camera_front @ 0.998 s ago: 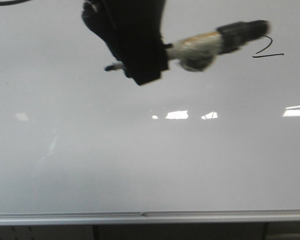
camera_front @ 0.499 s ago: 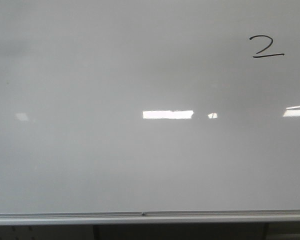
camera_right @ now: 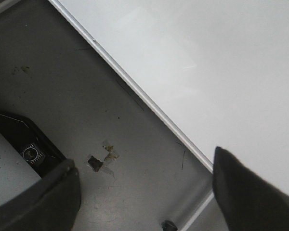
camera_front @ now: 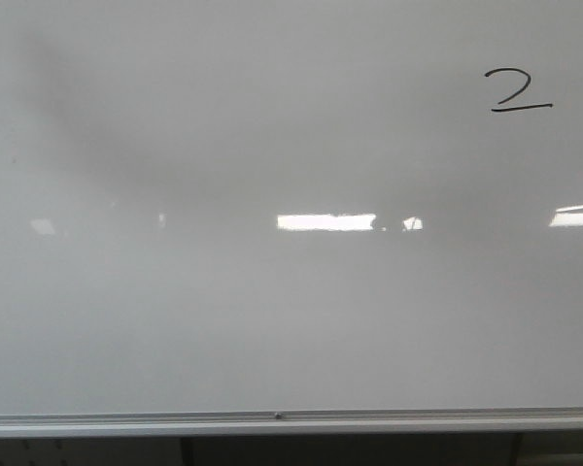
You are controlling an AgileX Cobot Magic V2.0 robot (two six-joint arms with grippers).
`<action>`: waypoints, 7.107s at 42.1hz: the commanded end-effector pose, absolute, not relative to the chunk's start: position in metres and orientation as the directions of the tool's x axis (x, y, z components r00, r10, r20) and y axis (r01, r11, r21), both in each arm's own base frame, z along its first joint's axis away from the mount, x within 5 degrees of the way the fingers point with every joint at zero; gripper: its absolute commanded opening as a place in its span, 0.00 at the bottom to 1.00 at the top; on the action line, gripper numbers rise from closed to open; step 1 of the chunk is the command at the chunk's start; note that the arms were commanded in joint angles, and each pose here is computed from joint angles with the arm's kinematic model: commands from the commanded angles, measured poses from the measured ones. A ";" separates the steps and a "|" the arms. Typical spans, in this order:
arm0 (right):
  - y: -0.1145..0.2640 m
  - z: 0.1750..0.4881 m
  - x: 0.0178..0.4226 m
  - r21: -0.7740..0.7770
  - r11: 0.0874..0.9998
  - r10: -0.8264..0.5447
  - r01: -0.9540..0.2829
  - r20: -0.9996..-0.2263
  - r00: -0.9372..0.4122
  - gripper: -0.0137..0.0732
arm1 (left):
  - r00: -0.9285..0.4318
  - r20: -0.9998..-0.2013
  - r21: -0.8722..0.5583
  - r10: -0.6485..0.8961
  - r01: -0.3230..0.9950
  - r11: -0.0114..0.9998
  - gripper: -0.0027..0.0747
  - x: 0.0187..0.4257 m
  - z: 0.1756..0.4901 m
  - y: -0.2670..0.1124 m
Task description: Write number 2 on whiteboard
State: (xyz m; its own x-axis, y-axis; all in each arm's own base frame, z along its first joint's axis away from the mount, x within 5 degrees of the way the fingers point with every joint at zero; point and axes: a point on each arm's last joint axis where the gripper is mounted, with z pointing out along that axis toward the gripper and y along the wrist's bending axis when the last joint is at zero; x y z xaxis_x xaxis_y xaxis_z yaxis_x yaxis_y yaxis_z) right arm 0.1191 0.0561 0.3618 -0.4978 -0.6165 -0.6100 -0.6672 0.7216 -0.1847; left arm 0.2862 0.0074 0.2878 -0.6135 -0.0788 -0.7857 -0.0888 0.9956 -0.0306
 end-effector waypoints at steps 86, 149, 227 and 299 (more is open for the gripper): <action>0.027 0.387 0.084 -0.054 0.939 -0.261 -0.339 -0.753 -0.604 0.84 | -0.539 -0.825 0.030 0.168 0.255 0.967 0.60 0.176 0.404 -0.050; 0.007 0.397 0.033 -0.007 0.952 -0.164 -0.306 -0.856 -0.491 0.08 | -0.419 -0.873 -0.011 0.249 0.528 0.849 0.01 0.090 0.392 -0.056; 0.008 0.396 0.033 -0.002 0.951 -0.163 -0.309 -0.853 -0.496 0.08 | 0.099 -0.989 -0.114 -0.114 0.002 0.993 0.01 0.058 0.205 0.001; 0.008 0.396 0.033 -0.002 0.951 -0.163 -0.309 -0.853 -0.496 0.08 | 0.133 -0.989 -0.069 -0.070 0.010 0.998 0.01 0.055 0.207 0.000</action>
State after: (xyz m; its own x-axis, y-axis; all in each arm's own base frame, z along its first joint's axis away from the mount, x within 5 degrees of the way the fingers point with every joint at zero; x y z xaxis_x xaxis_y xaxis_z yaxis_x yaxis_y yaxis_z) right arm 0.0292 0.0077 0.3841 -0.5633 -0.1781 -0.8069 -0.3148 0.9491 0.0103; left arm 0.0563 0.0002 0.2079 0.0460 -0.0589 -0.9972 -0.0009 0.9983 -0.0590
